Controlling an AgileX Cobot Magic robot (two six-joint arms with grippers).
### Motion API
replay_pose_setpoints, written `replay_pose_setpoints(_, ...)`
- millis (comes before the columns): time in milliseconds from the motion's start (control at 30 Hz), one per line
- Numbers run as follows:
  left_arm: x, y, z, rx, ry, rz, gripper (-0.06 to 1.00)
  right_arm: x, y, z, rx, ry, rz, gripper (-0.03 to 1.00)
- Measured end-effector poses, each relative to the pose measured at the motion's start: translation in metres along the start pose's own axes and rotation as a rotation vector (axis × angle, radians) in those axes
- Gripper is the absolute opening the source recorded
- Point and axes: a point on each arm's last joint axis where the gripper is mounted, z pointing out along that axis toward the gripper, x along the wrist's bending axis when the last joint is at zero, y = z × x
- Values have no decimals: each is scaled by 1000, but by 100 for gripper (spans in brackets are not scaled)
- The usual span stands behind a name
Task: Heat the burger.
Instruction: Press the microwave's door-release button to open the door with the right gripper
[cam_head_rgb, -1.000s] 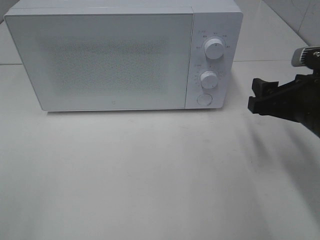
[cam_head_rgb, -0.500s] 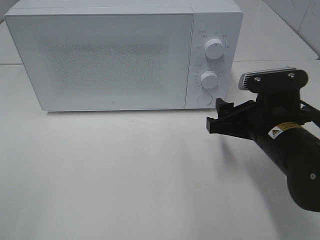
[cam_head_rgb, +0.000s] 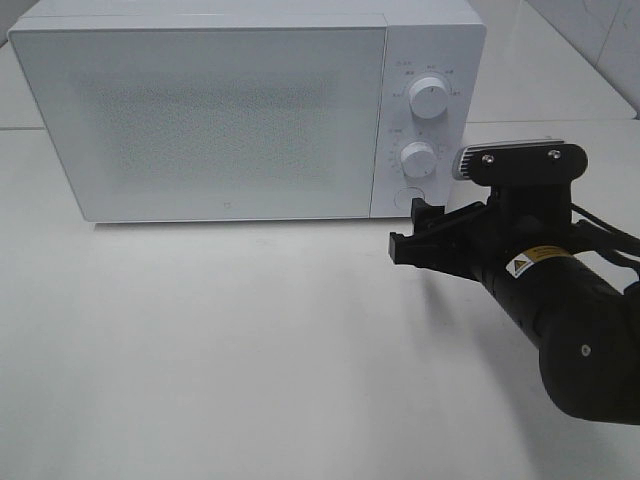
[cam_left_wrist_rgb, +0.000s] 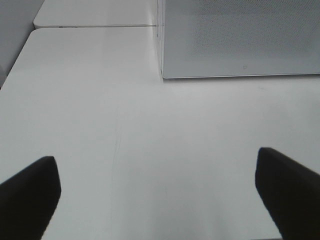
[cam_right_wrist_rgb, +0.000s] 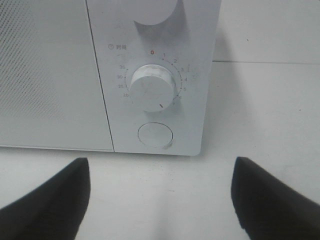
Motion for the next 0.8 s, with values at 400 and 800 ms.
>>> replay_pose_setpoints(400,0,0,0,0,0,0,98,0,-1,0,13,-2,752,68)
replay_pose_setpoints(800,0,0,0,0,0,0,98,0,-1,0,16,-10,1357,25)
